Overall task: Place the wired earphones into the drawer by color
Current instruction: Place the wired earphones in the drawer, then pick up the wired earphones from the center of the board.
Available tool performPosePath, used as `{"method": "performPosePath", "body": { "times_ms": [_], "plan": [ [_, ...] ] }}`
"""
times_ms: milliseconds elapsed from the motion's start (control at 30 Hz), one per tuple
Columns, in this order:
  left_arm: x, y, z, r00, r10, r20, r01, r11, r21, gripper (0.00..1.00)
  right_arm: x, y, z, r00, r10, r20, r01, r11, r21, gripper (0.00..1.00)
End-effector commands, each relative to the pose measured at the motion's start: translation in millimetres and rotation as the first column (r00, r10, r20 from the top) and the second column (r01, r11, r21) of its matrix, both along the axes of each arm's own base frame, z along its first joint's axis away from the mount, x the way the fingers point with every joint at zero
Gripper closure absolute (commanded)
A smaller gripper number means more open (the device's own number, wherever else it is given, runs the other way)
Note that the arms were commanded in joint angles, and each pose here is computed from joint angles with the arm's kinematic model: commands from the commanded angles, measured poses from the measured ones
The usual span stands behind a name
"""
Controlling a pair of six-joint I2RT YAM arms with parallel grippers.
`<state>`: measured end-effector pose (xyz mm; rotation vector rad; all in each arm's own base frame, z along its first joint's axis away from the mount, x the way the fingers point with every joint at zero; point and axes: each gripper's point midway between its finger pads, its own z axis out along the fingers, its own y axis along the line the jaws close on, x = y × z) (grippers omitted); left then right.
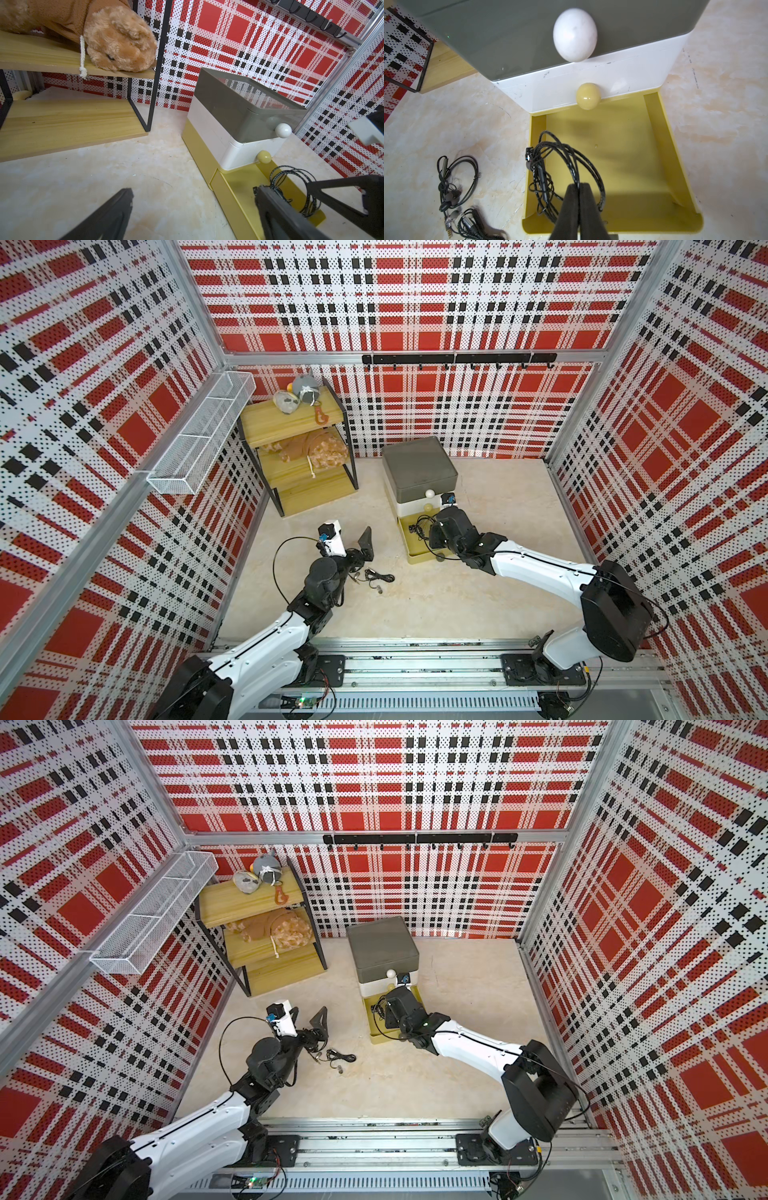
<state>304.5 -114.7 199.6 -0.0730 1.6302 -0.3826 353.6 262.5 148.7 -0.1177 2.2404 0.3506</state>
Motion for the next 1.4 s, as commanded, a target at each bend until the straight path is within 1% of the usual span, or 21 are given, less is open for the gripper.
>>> {"method": "performPosePath", "body": {
  "times_ms": [0,300,400,533,600,700,733,800,900,967,1100,1267,1367],
  "plan": [
    [-0.9,3.7,2.8,1.0,0.01,0.02,-0.01,1.0,0.001,0.01,12.7,8.6,3.1,1.0,0.006,0.013,-0.006,1.0,0.023,1.0],
    [-2.8,1.5,5.2,1.0,-0.008,0.03,0.008,1.0,0.006,0.01,27.1,17.9,-24.3,0.999,0.009,-0.044,-0.008,1.0,0.011,1.0],
    [-3.0,1.1,5.6,0.999,-0.011,0.032,0.011,1.0,0.007,0.01,28.0,19.1,-27.3,0.999,0.012,-0.05,-0.012,1.0,0.011,0.96],
    [-3.2,-0.3,7.4,0.999,-0.02,0.034,0.02,1.0,0.0,0.01,27.4,16.1,-27.2,0.999,0.009,-0.049,-0.008,1.0,0.01,0.85],
    [-3.3,-2.4,9.1,0.999,-0.031,0.036,0.031,1.0,-0.004,0.01,25.8,13.0,-26.5,0.999,0.007,-0.046,-0.007,1.0,0.007,0.75],
    [-2.1,-6.0,8.2,0.999,-0.045,0.017,0.045,0.999,-0.01,0.01,22.2,5.6,-24.0,0.999,0.004,-0.04,-0.004,1.0,0.003,0.64],
    [-1.8,-6.8,7.6,0.999,-0.048,0.006,0.048,0.999,-0.019,0.01,19.5,0.7,-25.1,0.999,-0.001,-0.043,0.001,1.0,-0.004,0.56],
    [-1.6,-10.0,4.7,0.998,-0.061,-0.024,0.06,0.998,-0.038,0.01,15.5,-9.4,-23.7,0.999,-0.015,-0.039,0.015,1.0,-0.007,0.49],
    [-1.7,-15.4,1.4,0.994,-0.076,-0.077,0.072,0.996,-0.052,0.01,8.5,-28.4,-19.5,0.999,-0.041,-0.029,0.041,0.999,-0.004,0.43],
    [-1.0,-19.3,-1.1,0.989,-0.079,-0.127,0.07,0.995,-0.073,0.01,3.6,-42.2,-16.6,0.999,-0.039,-0.012,0.039,0.999,-0.022,0.4],
    [0.0,-30.3,-15.9,0.962,-0.085,-0.26,0.069,0.995,-0.071,0.01,-8.2,-67.4,-14.6,0.999,-0.042,-0.006,0.042,0.999,-0.016,0.33],
    [-5.8,-49.0,-38.5,0.914,-0.11,-0.389,0.085,0.993,-0.082,0.01,-20.4,-100.0,-12.6,0.997,-0.063,0.039,0.065,0.996,-0.053,0.31],
    [-11.8,-56.5,-52.8,0.885,-0.118,-0.45,0.082,0.992,-0.098,0.01,-26.1,-117.8,-6.4,0.991,-0.078,0.105,0.087,0.992,-0.09,0.3]
  ]
}}
